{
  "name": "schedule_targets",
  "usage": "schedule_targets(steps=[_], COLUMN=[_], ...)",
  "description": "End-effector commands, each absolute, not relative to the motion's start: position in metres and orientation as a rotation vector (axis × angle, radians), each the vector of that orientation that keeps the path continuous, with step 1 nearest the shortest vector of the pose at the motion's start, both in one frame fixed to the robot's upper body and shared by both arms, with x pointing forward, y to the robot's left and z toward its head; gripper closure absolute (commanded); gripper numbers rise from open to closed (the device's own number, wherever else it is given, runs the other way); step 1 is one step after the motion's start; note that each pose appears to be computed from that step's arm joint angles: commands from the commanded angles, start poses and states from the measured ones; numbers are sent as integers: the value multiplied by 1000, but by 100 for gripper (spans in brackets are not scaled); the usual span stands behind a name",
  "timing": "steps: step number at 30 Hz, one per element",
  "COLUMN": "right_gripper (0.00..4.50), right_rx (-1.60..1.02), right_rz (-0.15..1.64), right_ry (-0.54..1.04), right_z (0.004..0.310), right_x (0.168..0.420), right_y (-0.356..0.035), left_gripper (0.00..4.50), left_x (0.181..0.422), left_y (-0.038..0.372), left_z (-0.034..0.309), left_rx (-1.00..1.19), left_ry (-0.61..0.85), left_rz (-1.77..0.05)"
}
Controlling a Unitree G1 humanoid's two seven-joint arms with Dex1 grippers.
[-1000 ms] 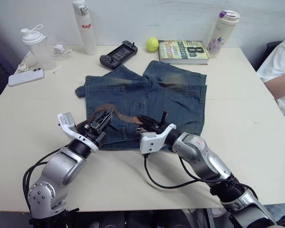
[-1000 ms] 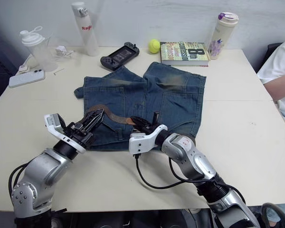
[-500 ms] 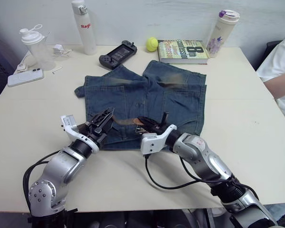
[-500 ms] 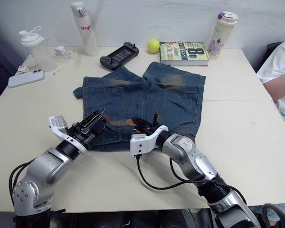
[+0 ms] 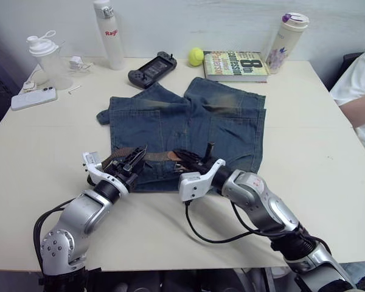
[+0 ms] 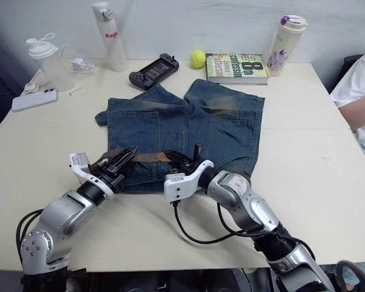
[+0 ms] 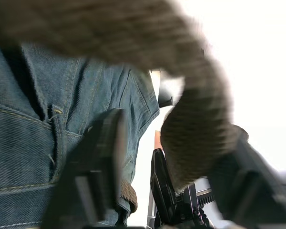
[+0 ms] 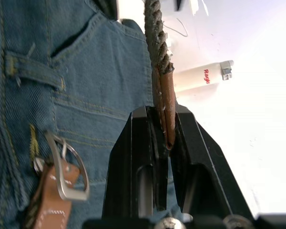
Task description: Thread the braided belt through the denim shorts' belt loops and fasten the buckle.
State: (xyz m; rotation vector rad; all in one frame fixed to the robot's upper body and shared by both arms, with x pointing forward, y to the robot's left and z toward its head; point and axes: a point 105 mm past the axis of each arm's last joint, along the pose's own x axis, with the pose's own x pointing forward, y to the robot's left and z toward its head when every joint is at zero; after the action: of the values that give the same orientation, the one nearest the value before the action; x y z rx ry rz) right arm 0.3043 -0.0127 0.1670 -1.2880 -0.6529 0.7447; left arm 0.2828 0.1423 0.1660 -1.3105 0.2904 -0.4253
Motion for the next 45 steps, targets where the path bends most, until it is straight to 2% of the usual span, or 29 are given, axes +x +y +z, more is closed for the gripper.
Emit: schedule_targets(steps=[1,2,3,11,16,17,20,26,31,34,39,45], right_gripper=[450,450,450,450,236,181,41,41,41,41,41,41], right_rx=[-1275,-1274,-1274,-1202,-984,-964,-770,-383,-256,-264,-263,-239], right_rz=[697,696,697,749,783,787,856,1100,1229,1269,1284,1286], right_ry=[-705,-696,-689,-616,-524,-501,-338,-91,33,60,64,63], right_z=[182,181,180,175,178,176,171,183,189,189,190,190], right_x=[301,302,303,304,305,305,306,284,275,273,271,269], right_y=[-14,-15,-16,-17,-21,-23,-38,-79,-89,-89,-87,-84], left_gripper=[394,430,441,441,450,450,450,450,450,450,450,450], left_x=[281,282,282,281,279,279,281,277,269,270,275,279], left_y=[149,149,148,139,131,131,140,170,190,203,214,208], left_z=[167,168,168,187,199,200,203,187,165,151,148,146], left_rx=[-1320,-1320,-1320,-1298,-1267,-1265,-1291,-1232,-1208,-1182,-1134,-1084], left_ry=[268,266,266,214,198,197,151,156,203,217,183,184], left_rz=[-429,-433,-436,-547,-606,-607,-583,-522,-468,-411,-350,-344])
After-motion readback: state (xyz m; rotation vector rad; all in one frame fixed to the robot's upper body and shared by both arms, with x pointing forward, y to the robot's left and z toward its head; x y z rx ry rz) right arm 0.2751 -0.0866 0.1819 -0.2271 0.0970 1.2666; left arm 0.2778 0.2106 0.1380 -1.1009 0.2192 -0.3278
